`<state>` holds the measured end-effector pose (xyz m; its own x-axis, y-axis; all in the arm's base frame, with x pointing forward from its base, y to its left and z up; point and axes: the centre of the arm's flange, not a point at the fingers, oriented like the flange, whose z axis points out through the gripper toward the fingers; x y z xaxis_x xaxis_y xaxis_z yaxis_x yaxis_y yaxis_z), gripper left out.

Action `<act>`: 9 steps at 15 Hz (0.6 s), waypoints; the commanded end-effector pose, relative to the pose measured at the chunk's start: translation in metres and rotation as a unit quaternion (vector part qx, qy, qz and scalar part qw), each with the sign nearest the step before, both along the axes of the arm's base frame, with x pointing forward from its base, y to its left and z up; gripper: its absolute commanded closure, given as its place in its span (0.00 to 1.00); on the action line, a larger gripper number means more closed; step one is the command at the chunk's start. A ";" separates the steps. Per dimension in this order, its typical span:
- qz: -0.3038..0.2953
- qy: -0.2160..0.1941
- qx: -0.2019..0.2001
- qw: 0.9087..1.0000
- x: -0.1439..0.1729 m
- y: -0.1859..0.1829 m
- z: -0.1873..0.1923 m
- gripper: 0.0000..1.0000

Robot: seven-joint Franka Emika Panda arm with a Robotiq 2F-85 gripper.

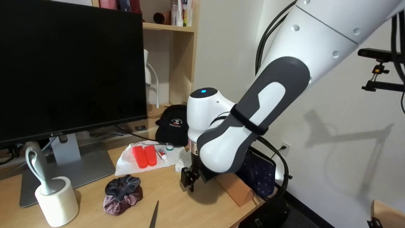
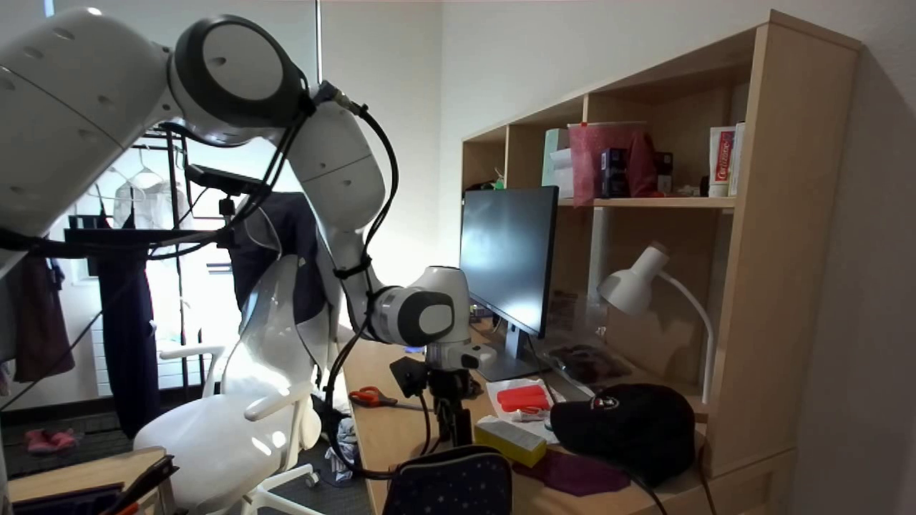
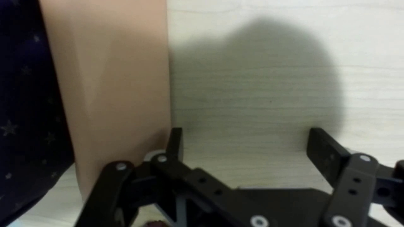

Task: Move the brown paper weight forward

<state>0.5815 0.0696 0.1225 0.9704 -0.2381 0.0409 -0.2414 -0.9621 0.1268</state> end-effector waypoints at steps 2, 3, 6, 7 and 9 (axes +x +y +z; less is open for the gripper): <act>0.072 0.004 -0.025 0.997 0.013 0.046 0.042 0.00; 0.074 -0.001 -0.030 0.997 0.014 0.055 0.058 0.00; 0.076 -0.014 -0.050 0.996 0.011 0.070 0.113 0.00; 0.080 -0.012 -0.056 0.995 0.010 0.070 0.129 0.00; 0.076 -0.005 -0.065 0.995 0.006 0.061 0.162 0.00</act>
<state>0.6000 0.1419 0.2354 0.9944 -0.0666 0.0823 -0.0829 -0.9736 0.2129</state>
